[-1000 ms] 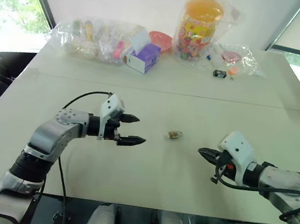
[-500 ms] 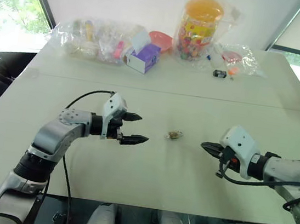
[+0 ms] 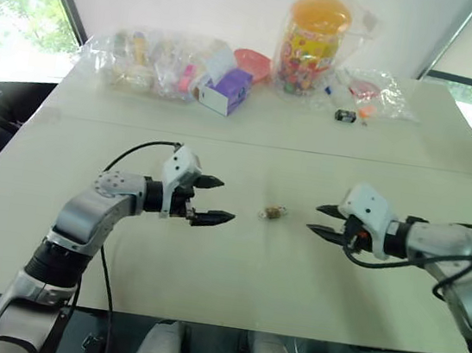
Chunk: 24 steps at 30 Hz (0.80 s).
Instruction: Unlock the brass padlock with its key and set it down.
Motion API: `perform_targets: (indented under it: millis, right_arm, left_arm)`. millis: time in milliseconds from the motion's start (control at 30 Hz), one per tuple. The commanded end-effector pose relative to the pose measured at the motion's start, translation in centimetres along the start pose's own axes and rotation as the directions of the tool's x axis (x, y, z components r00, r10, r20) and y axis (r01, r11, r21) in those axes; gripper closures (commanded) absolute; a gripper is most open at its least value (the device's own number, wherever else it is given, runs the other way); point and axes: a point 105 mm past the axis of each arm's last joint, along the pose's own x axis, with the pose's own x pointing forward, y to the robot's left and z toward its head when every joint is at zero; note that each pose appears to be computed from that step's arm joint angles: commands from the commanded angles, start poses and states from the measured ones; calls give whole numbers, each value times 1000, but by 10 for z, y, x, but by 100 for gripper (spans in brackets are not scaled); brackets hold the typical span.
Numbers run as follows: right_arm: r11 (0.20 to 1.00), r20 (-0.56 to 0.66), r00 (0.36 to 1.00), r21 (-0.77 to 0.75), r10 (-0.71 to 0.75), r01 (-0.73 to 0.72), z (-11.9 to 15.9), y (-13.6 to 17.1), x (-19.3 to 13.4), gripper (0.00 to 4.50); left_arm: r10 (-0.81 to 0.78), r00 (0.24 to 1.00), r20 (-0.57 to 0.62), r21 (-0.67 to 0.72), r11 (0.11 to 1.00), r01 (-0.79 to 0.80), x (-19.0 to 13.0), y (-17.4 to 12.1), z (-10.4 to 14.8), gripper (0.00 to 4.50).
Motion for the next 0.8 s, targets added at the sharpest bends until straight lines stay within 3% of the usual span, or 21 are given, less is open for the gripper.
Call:
perform_targets:
  millis: [33, 67, 233, 800]
  right_arm:
    - [999, 9, 999, -33, 43, -43, 0, -11, 11, 42]
    - [998, 9, 998, -30, 64, -64, -1, -12, 15, 6]
    - [980, 15, 980, 21, 197, -198, -8, -17, 45, 6]
    - [949, 1, 949, -12, 315, -315, -11, -17, 80, 6]
  left_arm:
    - [5, 1000, 26, 44, 999, -6, -1, 1, 13, 0]
    - [5, 1000, 26, 44, 999, -6, -2, 1, 14, 0]
    - [9, 1000, 20, 47, 999, -10, -4, -2, 12, 0]
    - [48, 999, 21, 56, 997, -49, -8, -2, 13, 0]
